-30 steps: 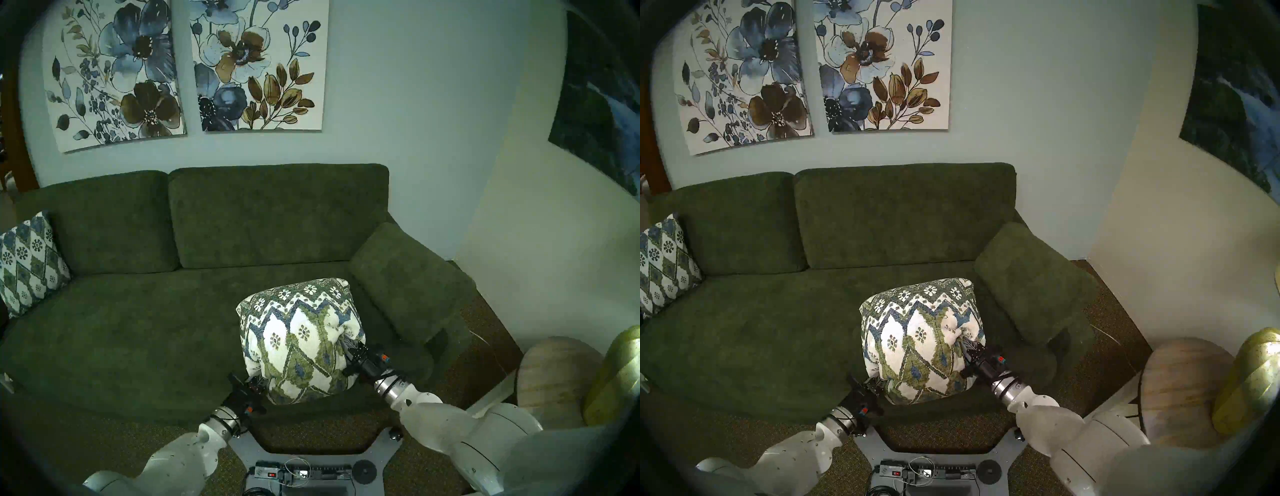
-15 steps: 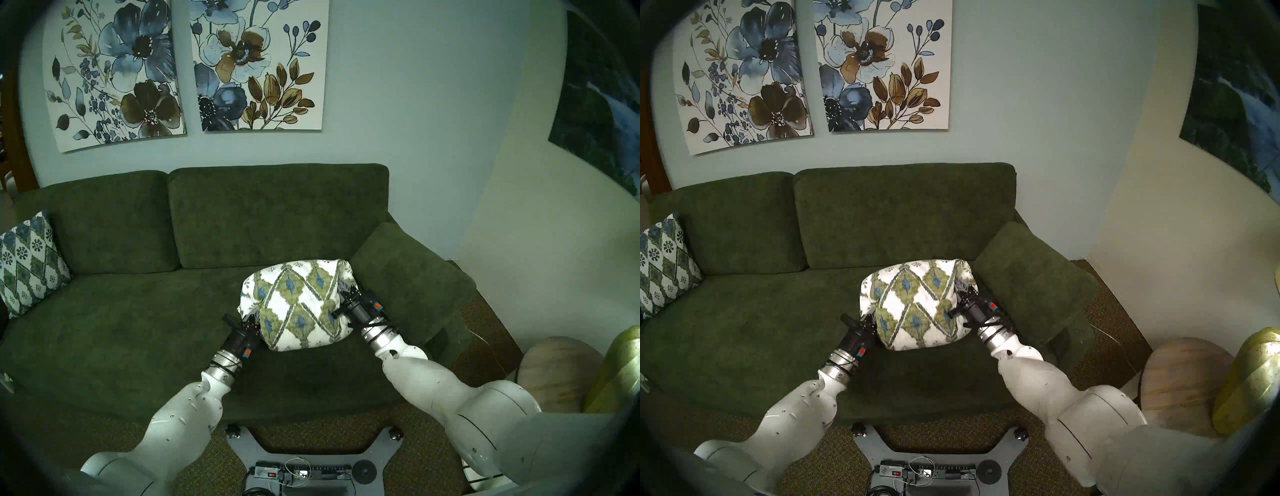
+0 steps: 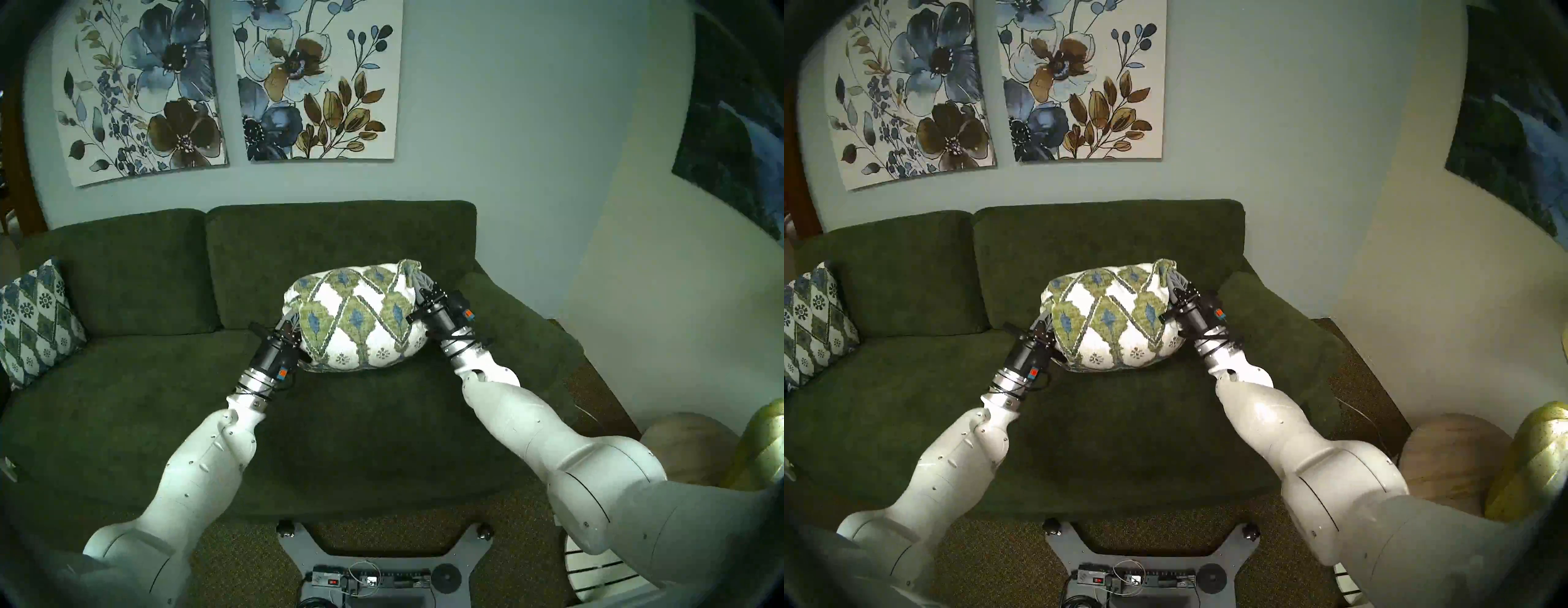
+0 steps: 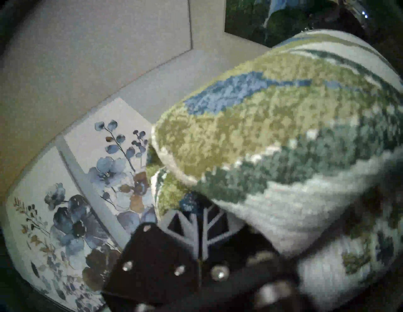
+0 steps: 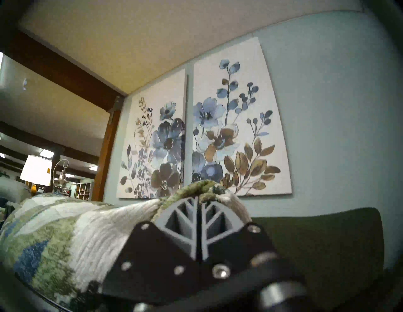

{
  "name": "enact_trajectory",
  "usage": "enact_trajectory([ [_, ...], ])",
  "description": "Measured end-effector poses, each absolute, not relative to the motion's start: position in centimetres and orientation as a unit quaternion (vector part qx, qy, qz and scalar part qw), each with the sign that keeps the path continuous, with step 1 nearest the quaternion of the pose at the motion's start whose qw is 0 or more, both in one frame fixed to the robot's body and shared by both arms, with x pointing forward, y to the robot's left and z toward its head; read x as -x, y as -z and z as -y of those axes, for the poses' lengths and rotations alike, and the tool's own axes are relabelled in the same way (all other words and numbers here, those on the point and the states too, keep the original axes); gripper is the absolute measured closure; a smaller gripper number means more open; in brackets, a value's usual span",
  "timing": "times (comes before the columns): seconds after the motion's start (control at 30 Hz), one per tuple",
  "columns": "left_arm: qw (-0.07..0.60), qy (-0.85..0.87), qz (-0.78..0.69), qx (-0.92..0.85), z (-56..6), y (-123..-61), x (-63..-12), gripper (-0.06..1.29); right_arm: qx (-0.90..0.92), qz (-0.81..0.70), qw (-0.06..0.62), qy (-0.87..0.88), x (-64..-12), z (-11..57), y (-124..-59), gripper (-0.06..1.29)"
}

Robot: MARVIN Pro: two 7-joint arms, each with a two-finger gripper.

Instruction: Fluff a cushion

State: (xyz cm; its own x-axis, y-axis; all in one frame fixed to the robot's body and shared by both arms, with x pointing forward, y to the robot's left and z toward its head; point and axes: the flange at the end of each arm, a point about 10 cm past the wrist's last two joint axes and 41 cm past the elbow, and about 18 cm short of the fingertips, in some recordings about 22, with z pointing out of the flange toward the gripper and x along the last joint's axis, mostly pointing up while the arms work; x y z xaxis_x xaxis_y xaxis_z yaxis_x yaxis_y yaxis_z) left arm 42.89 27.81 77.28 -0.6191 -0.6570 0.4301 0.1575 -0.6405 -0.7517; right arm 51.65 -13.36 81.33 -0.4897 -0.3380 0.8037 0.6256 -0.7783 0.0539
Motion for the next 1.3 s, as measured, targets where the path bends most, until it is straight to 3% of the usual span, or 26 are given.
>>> enact_trajectory([
  [0.37,0.281,0.855,-0.340,0.272,-28.8,-84.3,-44.9,1.25,0.326,0.193,0.289,0.879,-53.9,12.4,-89.4,1.27],
  [0.63,0.292,0.854,-0.365,0.228,-28.4,-86.3,-44.8,1.25,0.305,0.219,0.294,0.879,-53.6,11.5,-90.6,1.27],
  [0.87,0.283,0.801,-0.420,0.318,-29.1,-77.8,-42.4,1.25,0.395,0.221,0.293,0.842,-51.1,12.6,-82.2,1.27],
  [1.3,0.207,0.701,-0.491,0.474,-28.2,-63.1,-32.7,1.25,0.565,0.219,0.292,0.740,-42.0,15.3,-66.7,1.27],
])
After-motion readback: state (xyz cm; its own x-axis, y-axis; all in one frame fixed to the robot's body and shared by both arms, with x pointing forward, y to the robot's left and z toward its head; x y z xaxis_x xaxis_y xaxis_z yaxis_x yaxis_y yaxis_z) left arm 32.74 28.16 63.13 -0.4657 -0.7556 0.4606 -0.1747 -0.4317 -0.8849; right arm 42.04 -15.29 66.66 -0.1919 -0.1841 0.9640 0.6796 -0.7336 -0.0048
